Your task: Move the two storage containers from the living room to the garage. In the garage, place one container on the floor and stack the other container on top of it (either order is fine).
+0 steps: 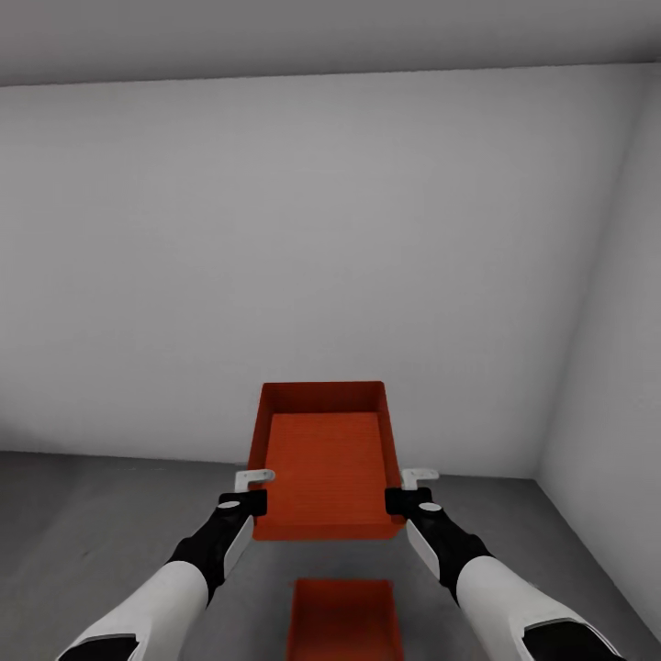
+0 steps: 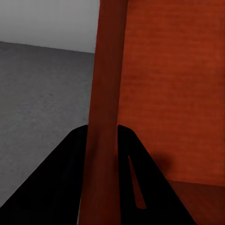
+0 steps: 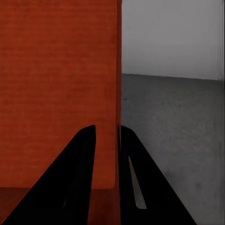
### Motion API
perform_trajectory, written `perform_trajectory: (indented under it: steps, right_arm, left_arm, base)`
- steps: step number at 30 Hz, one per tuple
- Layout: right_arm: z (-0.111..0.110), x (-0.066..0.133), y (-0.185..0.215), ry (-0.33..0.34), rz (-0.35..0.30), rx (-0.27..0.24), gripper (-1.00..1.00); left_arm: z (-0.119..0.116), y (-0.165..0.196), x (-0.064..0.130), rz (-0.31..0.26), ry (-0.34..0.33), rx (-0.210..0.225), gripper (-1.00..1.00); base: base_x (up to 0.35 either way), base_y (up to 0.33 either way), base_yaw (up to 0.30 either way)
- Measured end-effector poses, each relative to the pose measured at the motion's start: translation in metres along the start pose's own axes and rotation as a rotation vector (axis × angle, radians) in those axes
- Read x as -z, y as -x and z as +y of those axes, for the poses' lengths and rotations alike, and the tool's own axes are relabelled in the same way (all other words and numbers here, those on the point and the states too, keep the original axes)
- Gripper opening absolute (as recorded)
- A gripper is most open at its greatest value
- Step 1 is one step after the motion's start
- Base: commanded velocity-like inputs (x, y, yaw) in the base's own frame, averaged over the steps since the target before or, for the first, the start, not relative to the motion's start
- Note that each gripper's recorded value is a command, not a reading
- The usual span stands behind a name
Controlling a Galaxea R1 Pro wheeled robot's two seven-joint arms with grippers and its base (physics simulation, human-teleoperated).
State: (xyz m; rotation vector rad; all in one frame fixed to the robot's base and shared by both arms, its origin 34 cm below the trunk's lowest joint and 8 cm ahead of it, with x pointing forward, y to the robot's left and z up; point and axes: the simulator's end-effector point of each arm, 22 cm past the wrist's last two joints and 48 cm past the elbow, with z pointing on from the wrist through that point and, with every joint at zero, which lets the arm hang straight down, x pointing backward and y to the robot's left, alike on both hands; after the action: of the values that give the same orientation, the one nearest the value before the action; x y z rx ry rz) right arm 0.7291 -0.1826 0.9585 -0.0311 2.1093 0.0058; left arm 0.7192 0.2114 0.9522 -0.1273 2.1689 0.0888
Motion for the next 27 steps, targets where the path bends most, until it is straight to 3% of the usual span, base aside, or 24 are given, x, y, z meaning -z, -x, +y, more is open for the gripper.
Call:
perform_trajectory:
  steps: [22,27]
  right_arm:
    - [0.0002,-0.0002,-0.0001,0.0,0.0,0.0,-1.0]
    - [0.0001,-0.0002,-0.0001,0.002,0.0,0.0,-1.0]
  left_arm:
    - [0.0001,0.0,-0.0002,0.0,0.0,0.0,-1.0]
    - [0.0001,-0.0001,-0.0002,0.0,0.0,0.0,-1.0]
  base:
    - [0.009,0.002,-0.275]
    - [0.0,0.0,-0.127]
